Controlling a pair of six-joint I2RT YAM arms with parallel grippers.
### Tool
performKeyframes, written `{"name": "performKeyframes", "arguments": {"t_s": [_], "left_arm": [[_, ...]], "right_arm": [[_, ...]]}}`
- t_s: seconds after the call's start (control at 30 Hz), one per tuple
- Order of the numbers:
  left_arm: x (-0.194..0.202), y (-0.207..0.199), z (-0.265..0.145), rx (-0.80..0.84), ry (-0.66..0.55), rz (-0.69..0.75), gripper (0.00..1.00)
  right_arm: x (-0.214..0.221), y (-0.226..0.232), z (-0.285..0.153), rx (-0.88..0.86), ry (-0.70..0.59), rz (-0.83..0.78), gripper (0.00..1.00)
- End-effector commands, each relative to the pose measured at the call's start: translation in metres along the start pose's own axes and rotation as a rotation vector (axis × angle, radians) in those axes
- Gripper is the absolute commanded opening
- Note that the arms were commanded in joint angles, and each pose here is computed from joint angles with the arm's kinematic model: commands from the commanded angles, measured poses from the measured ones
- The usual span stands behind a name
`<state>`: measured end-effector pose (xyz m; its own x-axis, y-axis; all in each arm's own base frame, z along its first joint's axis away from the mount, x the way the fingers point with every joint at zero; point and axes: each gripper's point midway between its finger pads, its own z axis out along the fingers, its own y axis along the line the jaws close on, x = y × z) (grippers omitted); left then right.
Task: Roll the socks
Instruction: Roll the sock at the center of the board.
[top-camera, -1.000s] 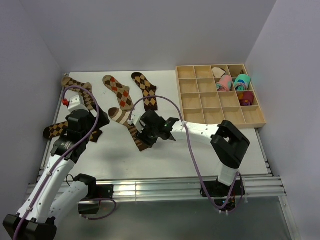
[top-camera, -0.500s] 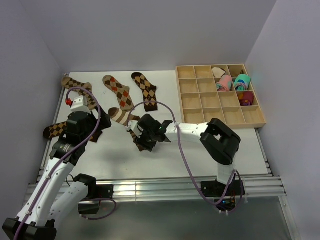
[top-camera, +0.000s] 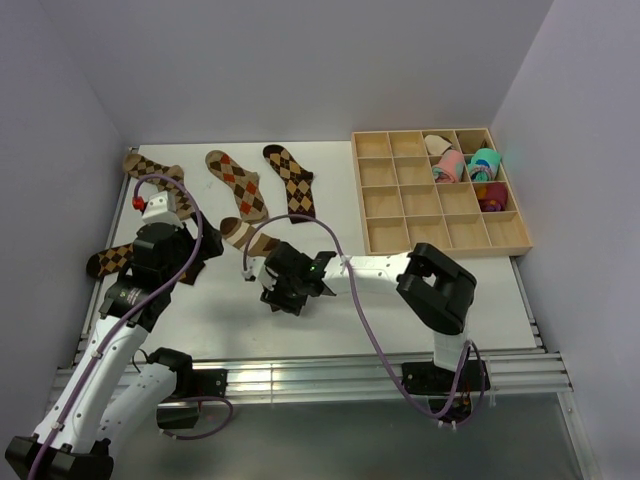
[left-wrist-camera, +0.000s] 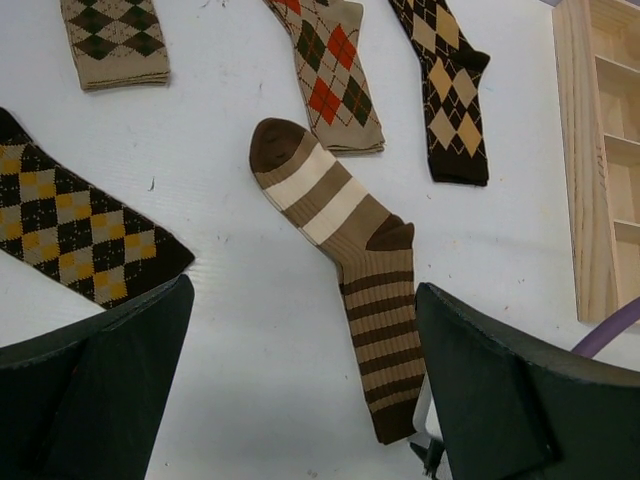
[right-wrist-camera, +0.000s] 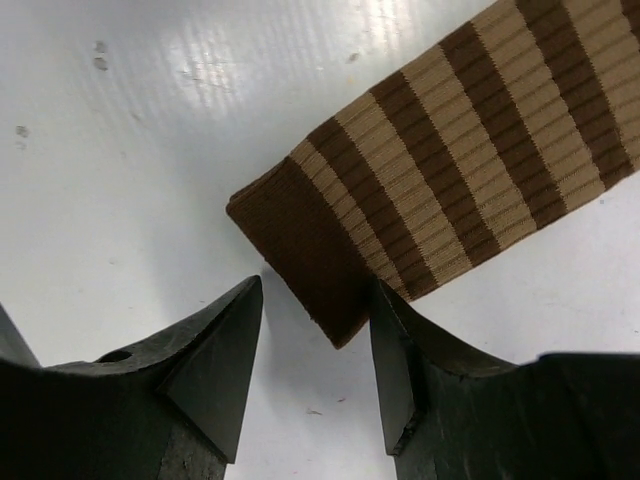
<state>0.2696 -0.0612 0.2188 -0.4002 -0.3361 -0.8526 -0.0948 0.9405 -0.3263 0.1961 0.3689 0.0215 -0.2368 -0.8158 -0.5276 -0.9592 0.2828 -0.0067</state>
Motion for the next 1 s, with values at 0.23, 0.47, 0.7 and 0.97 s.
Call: {"name": "performKeyframes", "arguments": {"t_s": [0.23,0.47,0.7,0.97], "left_arm": [[-0.01,-0.005,-0.001,0.03,-0.041,0.008,0.99],[-0.009,-0.003,0.0,0.019,-0.036,0.013,0.99],[-0.008,-0.003,0.001,0.018,-0.03,0.015,0.99],[-0.008,-0.004,0.001,0.021,-0.03,0.019,0.99]], "right_arm": [[-0.022,0.002,-0.017,0.078,-0.041,-0.066,0.54],[-0.022,0.008,-0.013,0.1,-0.025,-0.125,0.54],[-0.007,0.008,-0.001,0.109,0.036,-0.147,0.52],[0.011,0.008,0.01,0.112,0.083,-0.147,0.41]]}}
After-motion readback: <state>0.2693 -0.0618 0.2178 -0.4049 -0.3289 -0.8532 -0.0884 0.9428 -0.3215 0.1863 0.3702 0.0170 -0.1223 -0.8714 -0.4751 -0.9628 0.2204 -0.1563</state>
